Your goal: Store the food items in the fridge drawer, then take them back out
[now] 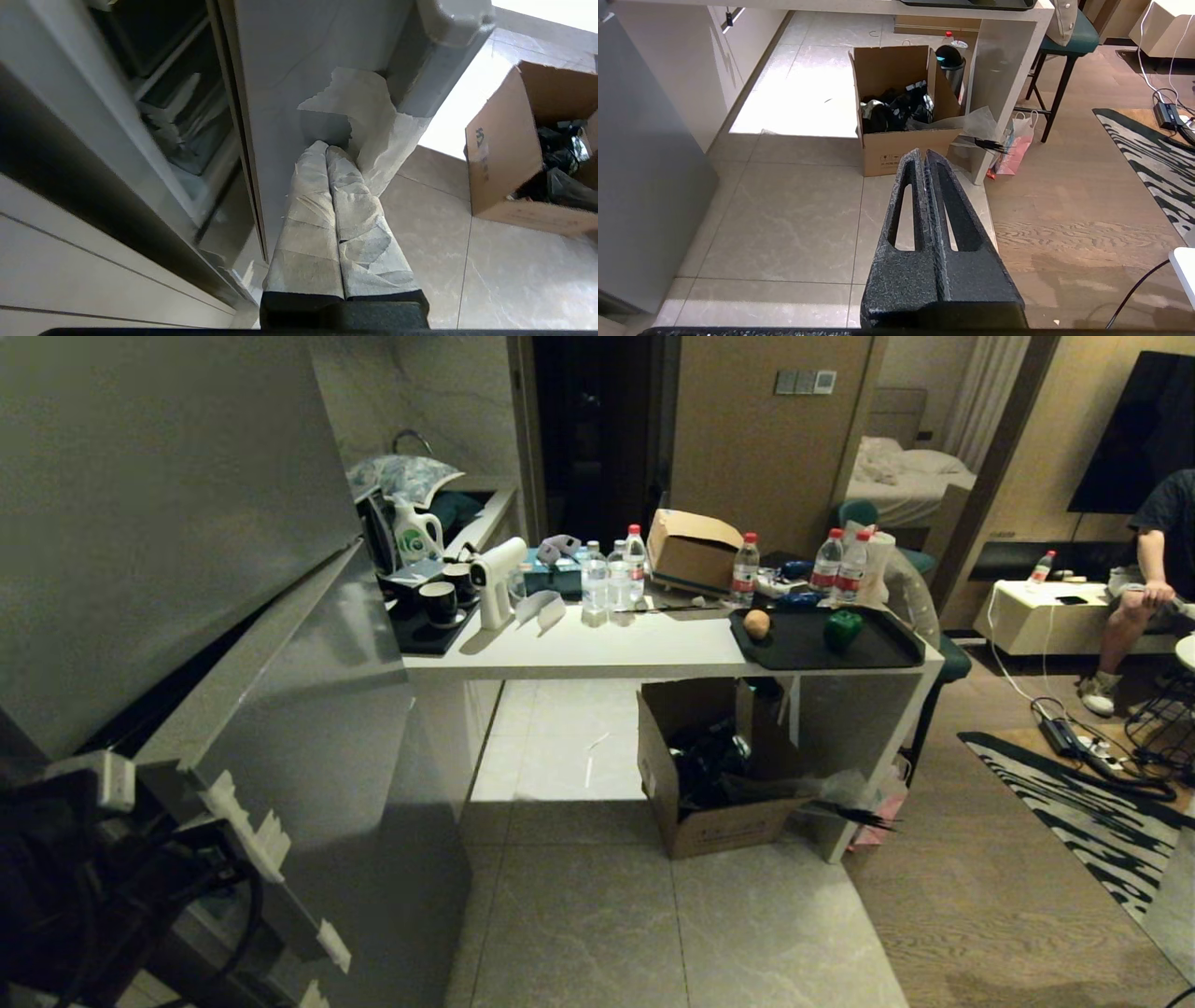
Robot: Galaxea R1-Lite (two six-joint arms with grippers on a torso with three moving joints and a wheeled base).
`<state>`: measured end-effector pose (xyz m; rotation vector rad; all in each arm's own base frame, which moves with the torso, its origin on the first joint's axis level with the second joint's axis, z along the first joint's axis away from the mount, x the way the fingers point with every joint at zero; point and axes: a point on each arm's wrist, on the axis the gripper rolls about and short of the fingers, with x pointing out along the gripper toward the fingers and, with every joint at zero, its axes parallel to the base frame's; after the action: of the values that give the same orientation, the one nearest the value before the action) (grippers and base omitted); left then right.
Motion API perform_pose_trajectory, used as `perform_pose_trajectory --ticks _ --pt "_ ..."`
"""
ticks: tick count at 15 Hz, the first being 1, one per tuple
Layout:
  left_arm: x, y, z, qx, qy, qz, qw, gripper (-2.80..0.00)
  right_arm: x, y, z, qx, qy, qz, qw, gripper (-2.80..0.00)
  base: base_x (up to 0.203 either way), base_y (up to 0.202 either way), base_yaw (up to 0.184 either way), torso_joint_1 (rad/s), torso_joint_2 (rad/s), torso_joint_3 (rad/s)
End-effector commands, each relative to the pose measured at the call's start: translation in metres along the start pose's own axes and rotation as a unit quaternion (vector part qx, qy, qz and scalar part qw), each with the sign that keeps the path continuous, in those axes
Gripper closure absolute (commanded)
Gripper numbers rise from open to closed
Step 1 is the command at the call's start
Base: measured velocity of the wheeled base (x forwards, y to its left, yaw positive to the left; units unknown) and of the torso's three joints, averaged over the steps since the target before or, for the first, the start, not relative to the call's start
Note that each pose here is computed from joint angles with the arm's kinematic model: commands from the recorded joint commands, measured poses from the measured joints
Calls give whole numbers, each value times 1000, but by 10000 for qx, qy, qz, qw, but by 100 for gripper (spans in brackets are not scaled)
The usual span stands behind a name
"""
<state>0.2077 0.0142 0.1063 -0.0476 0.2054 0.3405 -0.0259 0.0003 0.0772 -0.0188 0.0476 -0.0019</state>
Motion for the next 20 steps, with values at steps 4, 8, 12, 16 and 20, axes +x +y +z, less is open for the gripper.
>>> perform_pose_trajectory --ticks 4,8,12,16,20 --pt "-8 -24 1 17 -109 -304 9995 0 0 0 0 -4 0 4 10000 0 0 0 0 0 0 0" --pt "-14 -42 0 -71 -104 -605 9981 0 0 0 0 -4 0 4 10000 0 0 0 0 0 0 0" --pt "-23 -58 -3 -135 -87 -897 9958 0 0 0 0 -4 0 4 10000 0 0 0 0 0 0 0" --pt "-27 -58 -8 -76 -19 -802 9967 0 0 0 0 4 0 4 10000 0 0 0 0 0 0 0" --pt "-38 -50 -4 -144 -168 -605 9979 0 0 0 0 4 0 4 10000 0 0 0 0 0 0 0"
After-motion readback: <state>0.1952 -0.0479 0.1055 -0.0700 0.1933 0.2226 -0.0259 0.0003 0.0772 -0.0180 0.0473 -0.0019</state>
